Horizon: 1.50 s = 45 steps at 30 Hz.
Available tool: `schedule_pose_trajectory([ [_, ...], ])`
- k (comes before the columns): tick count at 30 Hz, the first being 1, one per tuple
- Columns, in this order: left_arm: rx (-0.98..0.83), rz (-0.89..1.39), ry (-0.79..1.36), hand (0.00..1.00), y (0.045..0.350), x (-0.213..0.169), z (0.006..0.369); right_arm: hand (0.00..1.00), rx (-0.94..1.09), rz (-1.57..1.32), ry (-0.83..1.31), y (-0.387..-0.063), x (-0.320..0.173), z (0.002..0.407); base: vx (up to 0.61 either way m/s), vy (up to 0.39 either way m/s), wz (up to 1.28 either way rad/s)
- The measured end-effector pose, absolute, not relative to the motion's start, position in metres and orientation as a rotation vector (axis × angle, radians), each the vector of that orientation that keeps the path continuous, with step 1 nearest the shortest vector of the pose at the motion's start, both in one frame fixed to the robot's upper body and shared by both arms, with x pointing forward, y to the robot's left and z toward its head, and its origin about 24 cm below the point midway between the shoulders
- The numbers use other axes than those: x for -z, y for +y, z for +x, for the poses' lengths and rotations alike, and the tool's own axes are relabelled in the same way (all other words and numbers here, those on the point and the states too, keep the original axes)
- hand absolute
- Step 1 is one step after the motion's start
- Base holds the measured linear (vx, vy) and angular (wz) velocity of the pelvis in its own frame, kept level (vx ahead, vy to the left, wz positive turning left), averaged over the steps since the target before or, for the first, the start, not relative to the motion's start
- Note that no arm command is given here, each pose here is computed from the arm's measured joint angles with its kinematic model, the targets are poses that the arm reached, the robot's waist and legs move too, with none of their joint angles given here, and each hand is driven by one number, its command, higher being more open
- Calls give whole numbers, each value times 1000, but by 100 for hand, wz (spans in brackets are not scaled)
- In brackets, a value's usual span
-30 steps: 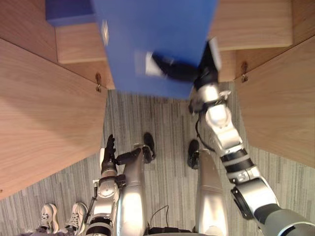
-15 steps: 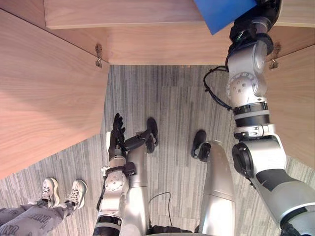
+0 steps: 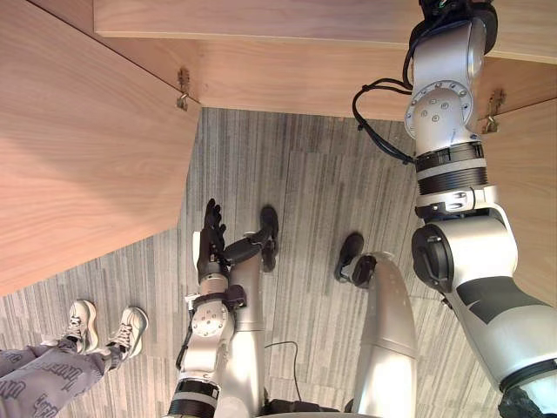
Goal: Walk over to the cabinet, pick up the folder, carry it to the office cabinet, place the folder inside the office cabinet, then close the office cabinet door
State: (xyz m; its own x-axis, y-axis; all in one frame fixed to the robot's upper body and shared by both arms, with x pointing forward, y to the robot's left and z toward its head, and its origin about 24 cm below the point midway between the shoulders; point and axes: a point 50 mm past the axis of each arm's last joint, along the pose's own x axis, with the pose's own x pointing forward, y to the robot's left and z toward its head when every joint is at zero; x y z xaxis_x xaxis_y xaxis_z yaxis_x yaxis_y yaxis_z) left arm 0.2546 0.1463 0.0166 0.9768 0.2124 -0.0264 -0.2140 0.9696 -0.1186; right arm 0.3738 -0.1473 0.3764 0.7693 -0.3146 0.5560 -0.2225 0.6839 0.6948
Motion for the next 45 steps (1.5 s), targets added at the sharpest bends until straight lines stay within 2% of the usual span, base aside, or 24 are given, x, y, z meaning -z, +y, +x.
schedule_pose_trajectory([
  [3, -227, -119, 21, 100, 148, -15, 255, 100, 73, 767, -705, -144, -375, 374, -9, -22, -8],
  [5, -248, -108, 47, 100, 151, -9, 255, 100, 132, 555, -685, -138, -366, 378, 0, -14, -2],
  [11, -263, -84, 78, 100, 159, -1, 253, 100, 124, 240, -683, -126, -353, 382, -19, -21, -13],
  [18, -248, -74, 88, 100, 162, 2, 253, 100, 95, 0, -671, -142, -333, 386, -6, -2, -3],
  [21, -234, -65, 98, 100, 163, 4, 253, 100, 29, 70, -656, -144, -332, 387, 0, 0, 0],
  [25, -215, -65, 103, 100, 162, 5, 254, 100, -63, 344, -642, -149, -334, 386, 0, 0, 0],
  [30, -211, -63, 118, 100, 162, 7, 256, 100, -101, 557, -620, -151, -334, 386, 0, 0, 0],
  [41, -224, -59, 149, 100, 163, 13, 259, 100, -193, 634, -808, -146, -361, 358, -4, -8, -1],
  [45, -226, -51, 161, 100, 165, 15, 258, 100, -236, 409, -829, -143, -345, 351, 0, 0, 0],
])
